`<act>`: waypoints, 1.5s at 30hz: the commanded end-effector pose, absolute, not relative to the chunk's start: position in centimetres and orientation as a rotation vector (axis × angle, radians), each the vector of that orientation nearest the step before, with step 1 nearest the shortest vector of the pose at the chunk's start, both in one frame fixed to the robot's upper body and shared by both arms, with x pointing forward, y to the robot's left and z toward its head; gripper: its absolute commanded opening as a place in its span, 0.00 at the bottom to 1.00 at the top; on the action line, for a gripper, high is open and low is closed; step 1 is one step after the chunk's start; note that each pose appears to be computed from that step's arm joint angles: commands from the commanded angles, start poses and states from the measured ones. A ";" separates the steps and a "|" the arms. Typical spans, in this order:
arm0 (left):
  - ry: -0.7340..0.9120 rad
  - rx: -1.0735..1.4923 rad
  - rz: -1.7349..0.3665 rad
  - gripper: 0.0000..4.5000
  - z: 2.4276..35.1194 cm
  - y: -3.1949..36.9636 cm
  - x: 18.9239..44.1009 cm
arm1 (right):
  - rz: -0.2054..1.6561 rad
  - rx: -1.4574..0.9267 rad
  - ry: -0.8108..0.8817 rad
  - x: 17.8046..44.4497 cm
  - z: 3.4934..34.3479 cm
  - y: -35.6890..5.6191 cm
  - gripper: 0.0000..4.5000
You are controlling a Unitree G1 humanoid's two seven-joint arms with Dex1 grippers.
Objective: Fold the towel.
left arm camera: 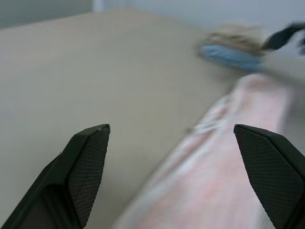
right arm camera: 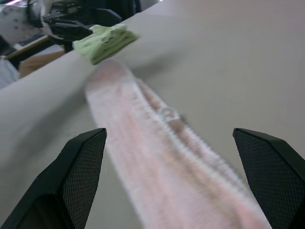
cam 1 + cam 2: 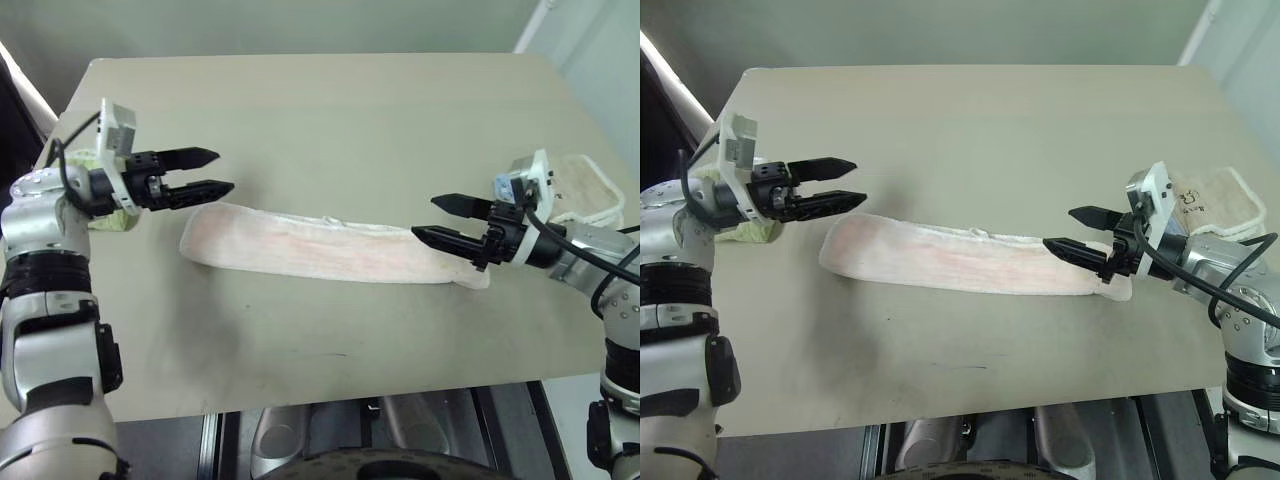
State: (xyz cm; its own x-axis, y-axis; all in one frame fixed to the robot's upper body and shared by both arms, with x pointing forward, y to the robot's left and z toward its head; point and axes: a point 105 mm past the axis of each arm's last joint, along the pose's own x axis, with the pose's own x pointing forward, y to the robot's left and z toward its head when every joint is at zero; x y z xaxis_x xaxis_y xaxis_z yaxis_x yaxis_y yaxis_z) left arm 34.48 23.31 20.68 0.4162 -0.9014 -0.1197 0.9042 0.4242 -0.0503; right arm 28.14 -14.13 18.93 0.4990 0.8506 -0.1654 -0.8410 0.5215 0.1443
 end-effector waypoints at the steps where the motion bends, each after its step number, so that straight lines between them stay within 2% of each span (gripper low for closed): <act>1: 0.146 0.057 -1.263 1.00 20.6 20.5 32.8 | 1.023 0.046 0.238 27.3 19.0 -14.0 1.00; 8: 0.165 0.151 -1.358 1.00 18.0 18.0 30.1 | 0.932 0.266 0.252 25.5 18.7 -15.7 1.00; 13: 0.177 0.160 -1.373 1.00 16.5 16.6 29.3 | 0.847 0.488 0.295 23.5 17.9 -17.5 1.00; 17: 0.180 0.141 -1.411 1.00 15.8 15.6 28.8 | 0.720 0.688 0.402 22.0 16.1 -19.0 1.00; 23: 0.196 0.144 -1.467 1.00 14.2 14.3 28.4 | 0.620 0.882 0.573 20.3 13.6 -19.2 1.00; 37: 0.162 0.189 -1.466 1.00 13.6 13.3 29.7 | 0.367 1.122 0.607 23.1 9.0 -18.2 1.00; 45: 0.148 0.195 -1.446 1.00 13.6 13.5 30.0 | 0.227 1.162 0.519 25.1 9.3 -20.7 1.00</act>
